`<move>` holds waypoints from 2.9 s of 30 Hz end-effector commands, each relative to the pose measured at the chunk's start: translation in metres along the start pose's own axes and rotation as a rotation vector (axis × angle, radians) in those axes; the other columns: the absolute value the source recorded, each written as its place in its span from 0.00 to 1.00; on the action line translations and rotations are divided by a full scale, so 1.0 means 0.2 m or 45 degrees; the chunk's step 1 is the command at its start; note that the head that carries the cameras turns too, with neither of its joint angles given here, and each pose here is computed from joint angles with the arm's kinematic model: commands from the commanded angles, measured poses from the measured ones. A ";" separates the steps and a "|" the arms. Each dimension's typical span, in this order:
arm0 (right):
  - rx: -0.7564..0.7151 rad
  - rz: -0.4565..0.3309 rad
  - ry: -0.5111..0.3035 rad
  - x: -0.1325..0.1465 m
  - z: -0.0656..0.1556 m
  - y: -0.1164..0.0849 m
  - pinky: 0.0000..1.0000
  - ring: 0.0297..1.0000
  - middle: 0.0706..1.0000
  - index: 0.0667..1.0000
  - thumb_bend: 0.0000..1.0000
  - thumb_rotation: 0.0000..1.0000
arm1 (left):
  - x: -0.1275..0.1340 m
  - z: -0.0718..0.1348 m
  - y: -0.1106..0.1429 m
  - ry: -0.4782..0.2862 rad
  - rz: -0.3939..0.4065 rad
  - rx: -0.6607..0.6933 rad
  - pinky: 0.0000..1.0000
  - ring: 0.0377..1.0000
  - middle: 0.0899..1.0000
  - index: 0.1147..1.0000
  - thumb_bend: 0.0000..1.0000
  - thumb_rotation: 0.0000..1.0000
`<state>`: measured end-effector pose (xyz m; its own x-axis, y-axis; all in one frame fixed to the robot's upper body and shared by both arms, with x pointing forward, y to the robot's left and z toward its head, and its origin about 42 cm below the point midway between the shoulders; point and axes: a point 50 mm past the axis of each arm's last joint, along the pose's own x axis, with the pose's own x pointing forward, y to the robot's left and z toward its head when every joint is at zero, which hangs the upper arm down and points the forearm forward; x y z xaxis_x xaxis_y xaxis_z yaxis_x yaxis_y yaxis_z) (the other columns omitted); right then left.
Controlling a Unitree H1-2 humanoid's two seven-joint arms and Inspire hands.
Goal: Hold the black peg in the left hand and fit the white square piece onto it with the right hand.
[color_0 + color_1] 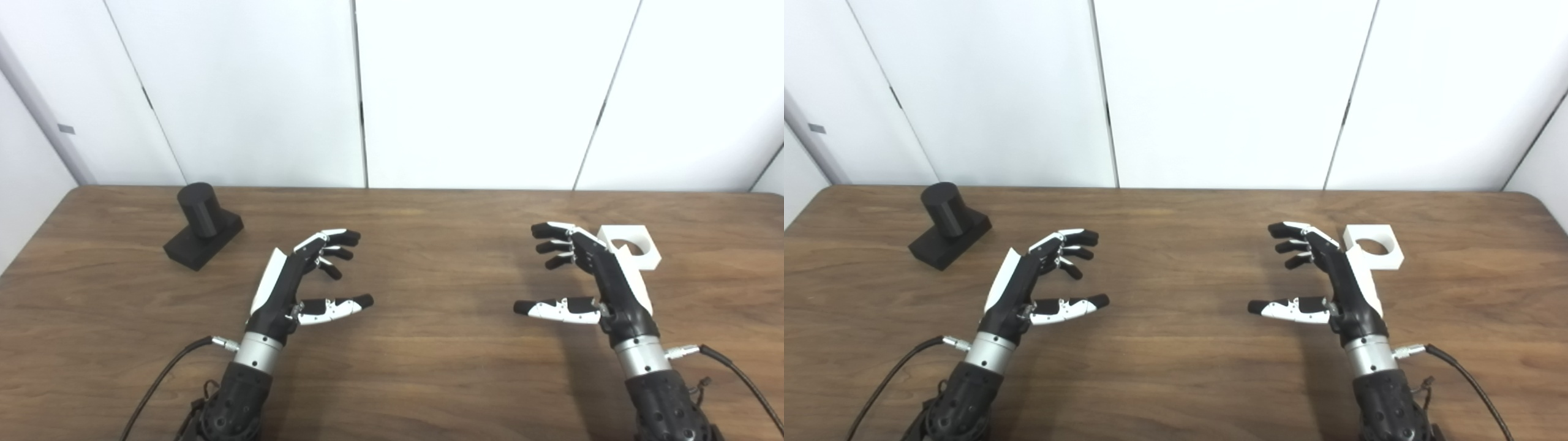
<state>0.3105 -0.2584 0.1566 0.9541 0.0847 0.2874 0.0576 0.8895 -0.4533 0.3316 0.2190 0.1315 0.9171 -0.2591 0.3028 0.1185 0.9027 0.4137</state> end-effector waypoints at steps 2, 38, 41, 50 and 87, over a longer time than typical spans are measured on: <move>-0.013 -0.020 -0.100 0.03 0.03 -0.02 0.56 0.67 0.71 0.69 0.66 0.00 | 0.06 0.03 0.02 -0.089 0.012 -0.007 0.51 0.67 0.72 0.68 0.79 0.02; 0.033 -0.021 -0.074 0.00 -0.04 -0.11 0.58 0.70 0.73 0.71 0.64 0.00 | 0.09 0.00 -0.16 -0.046 -0.015 0.011 0.53 0.65 0.70 0.67 0.77 0.08; 0.051 -0.024 -0.042 0.00 -0.02 -0.13 0.60 0.70 0.75 0.72 0.63 0.00 | 0.10 0.00 -0.18 -0.053 -0.017 0.024 0.57 0.67 0.71 0.67 0.77 0.09; 0.022 -0.038 -0.021 0.00 0.04 -0.13 0.58 0.69 0.73 0.71 0.62 0.00 | 0.12 0.01 -0.19 -0.048 -0.011 0.039 0.58 0.68 0.71 0.66 0.77 0.12; 0.031 -0.050 -0.017 0.00 0.12 -0.16 0.55 0.67 0.71 0.69 0.62 0.00 | 0.22 0.21 0.35 0.013 0.168 0.460 0.54 0.66 0.69 0.65 0.82 0.07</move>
<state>0.2981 -0.2762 0.1700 0.9706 0.0372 0.2380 0.0665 0.9081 -0.4134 0.3555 0.2491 0.1775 0.9492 -0.1576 0.2726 -0.0542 0.7710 0.6345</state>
